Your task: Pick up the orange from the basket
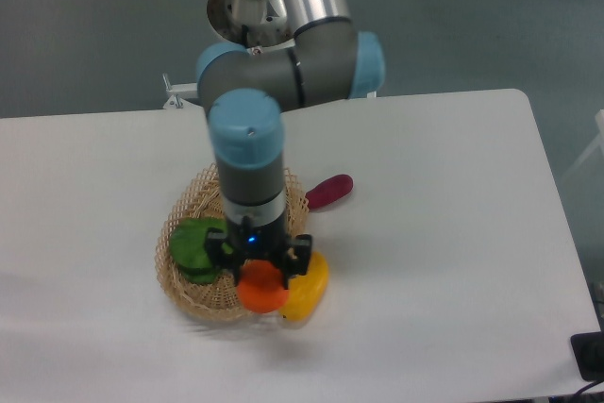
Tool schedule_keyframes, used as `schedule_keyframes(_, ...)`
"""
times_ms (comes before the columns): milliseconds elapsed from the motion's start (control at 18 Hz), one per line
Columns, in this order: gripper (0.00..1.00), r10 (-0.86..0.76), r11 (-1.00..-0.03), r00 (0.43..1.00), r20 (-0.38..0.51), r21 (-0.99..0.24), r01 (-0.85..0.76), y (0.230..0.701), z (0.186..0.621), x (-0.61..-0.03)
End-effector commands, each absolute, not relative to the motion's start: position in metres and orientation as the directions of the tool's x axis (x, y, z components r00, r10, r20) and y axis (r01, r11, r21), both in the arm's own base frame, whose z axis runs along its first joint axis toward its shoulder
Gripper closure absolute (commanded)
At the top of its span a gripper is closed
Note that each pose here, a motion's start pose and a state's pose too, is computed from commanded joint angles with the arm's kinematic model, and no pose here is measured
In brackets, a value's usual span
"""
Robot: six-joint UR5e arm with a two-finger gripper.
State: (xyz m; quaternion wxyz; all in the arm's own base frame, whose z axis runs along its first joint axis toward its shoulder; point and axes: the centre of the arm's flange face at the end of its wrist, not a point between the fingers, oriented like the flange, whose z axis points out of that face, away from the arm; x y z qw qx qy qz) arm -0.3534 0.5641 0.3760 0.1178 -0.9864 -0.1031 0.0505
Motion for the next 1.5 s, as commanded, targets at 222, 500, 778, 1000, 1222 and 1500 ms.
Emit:
schedule_keyframes(222, 0.37, 0.112, -0.966, 0.986, -0.127, -0.248, 0.078, 0.530, 0.395, -0.394)
schedule_keyframes(500, 0.37, 0.050, -0.973, 0.985, -0.164, -0.229, 0.011, 0.488, 0.405, -0.445)
schedule_keyframes(778, 0.37, -0.018, -0.979, 0.983, -0.184, -0.197, -0.055, 0.450, 0.406, -0.483)
schedule_keyframes(1000, 0.37, -0.017, -0.980, 0.983, -0.180, -0.194, -0.052, 0.450, 0.410, -0.484)
schedule_keyframes(1222, 0.37, -0.015, -0.979, 0.983, -0.181, -0.196, -0.051, 0.450, 0.410, -0.484)
schedule_keyframes(1500, 0.37, -0.010, -0.977, 0.985, -0.172, -0.208, -0.046, 0.447, 0.411, -0.486)
